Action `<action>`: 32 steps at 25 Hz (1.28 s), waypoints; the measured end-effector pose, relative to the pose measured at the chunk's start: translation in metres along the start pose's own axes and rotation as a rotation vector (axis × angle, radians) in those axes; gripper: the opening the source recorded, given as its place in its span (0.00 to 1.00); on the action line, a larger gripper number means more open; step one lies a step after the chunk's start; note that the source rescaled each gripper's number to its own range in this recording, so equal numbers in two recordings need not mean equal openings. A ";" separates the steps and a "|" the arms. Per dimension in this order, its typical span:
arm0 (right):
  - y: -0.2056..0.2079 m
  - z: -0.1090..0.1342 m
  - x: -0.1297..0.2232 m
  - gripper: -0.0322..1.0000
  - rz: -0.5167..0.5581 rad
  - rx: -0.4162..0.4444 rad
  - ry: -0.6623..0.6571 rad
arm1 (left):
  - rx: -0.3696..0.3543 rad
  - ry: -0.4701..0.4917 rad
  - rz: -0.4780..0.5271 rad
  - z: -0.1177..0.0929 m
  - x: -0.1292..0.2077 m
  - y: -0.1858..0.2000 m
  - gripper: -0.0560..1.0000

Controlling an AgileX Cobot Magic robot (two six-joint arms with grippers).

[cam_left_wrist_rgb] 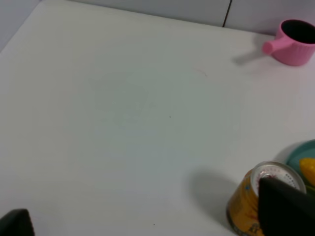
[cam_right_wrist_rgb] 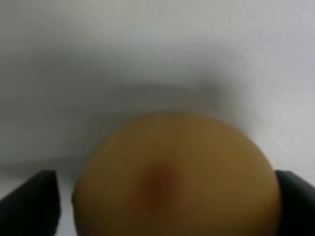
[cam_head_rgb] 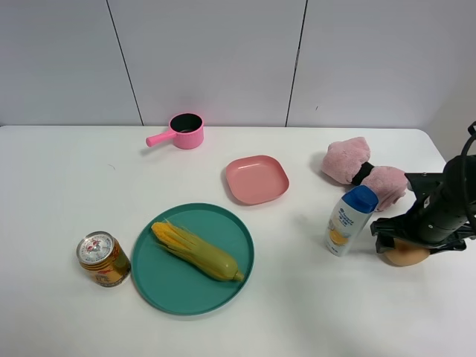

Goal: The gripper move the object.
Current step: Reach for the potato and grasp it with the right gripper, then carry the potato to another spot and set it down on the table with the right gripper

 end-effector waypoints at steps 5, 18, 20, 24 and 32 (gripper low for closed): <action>0.000 -0.001 0.002 0.33 0.009 0.007 0.009 | 0.000 0.000 0.000 0.000 0.000 0.000 1.00; 0.156 -0.013 -0.034 0.04 -0.337 0.016 -0.001 | 0.000 0.000 0.000 0.000 0.000 0.000 1.00; 0.191 -0.001 -0.039 0.04 -0.413 -0.037 0.020 | 0.000 0.000 0.000 0.000 0.000 0.000 1.00; 0.240 0.038 -0.052 0.04 -0.489 -0.187 0.068 | 0.000 0.000 0.000 0.000 0.000 0.000 1.00; 0.275 0.152 -0.088 0.04 -0.462 -0.376 0.282 | 0.000 0.000 0.000 0.000 0.000 0.000 1.00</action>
Point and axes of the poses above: a point on each arm's last joint axis where the gripper is mounted, y pointing back along that axis away from the gripper, z along the wrist's bending axis when the last joint is at zero, x = y × z, the point moved 8 cm from there along -y, pointing out along that axis toward the gripper, and after that the axes turned 4 degrees about -y, right-handed, at the moved point
